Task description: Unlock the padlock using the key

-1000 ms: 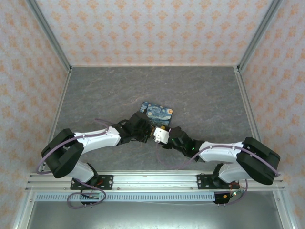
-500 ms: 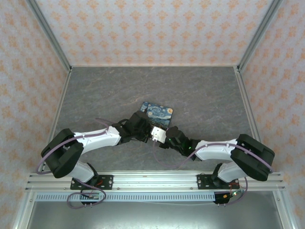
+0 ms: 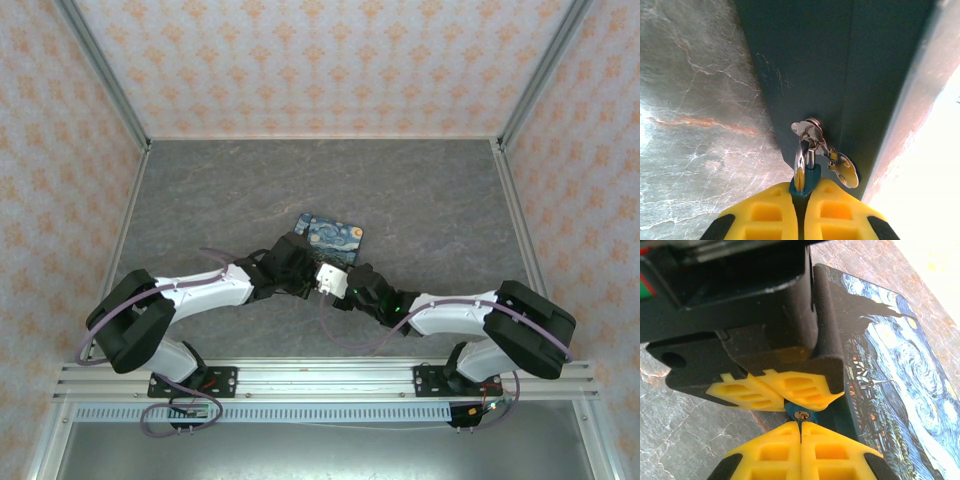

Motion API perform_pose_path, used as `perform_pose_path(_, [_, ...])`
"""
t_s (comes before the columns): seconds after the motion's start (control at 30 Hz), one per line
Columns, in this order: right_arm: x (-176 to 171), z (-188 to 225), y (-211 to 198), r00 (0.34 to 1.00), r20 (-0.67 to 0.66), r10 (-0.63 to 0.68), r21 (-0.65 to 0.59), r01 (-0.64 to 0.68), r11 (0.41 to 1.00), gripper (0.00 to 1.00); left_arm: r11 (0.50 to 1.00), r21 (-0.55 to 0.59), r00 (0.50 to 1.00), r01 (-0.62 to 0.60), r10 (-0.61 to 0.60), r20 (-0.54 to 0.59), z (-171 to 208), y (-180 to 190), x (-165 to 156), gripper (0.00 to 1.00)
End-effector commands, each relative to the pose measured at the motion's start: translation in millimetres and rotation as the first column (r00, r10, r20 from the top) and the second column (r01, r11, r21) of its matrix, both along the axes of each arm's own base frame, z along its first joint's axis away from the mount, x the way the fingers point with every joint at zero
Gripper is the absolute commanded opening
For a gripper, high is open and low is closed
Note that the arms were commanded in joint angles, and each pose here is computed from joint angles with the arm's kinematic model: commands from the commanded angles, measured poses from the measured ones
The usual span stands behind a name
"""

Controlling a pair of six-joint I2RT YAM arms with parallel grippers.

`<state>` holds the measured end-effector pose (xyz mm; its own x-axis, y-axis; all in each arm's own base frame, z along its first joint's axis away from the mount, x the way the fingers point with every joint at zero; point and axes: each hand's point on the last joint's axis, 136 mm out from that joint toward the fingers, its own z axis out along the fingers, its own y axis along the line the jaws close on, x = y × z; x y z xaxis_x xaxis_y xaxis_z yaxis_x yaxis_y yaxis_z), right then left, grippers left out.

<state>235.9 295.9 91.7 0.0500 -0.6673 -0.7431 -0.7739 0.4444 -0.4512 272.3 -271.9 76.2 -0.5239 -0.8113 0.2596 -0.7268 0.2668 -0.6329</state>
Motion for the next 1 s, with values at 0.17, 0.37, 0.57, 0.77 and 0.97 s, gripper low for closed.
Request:
perform_pose_path(0.17, [6.5,8.2,5.2,1.000,0.008,-0.028,0.015,0.028,0.999,0.00,1.000,-0.018,1.000,0.000,0.000,0.021,13.5,-4.4,6.7,0.00])
perform_pose_path(0.37, [7.8,7.9,5.1,0.999,0.001,-0.040,0.021,0.040,0.999,0.00,1.000,-0.018,1.000,0.001,-0.001,0.020,13.7,-4.6,6.6,0.00])
perform_pose_path(0.57, [9.0,5.0,6.5,0.998,-0.026,-0.062,0.038,0.063,0.997,0.00,1.000,-0.017,1.000,0.004,-0.003,0.016,13.0,-5.0,6.3,0.00])
perform_pose_path(0.77, [10.0,2.7,10.0,0.994,-0.070,-0.089,0.098,0.096,0.991,0.00,1.000,-0.016,1.000,0.005,-0.005,0.009,11.8,-4.8,5.6,0.00])
perform_pose_path(0.97, [15.1,5.1,11.8,0.981,-0.153,-0.120,0.190,0.149,0.971,0.00,1.000,-0.015,1.000,0.006,-0.006,0.007,11.7,-4.3,4.9,0.00])
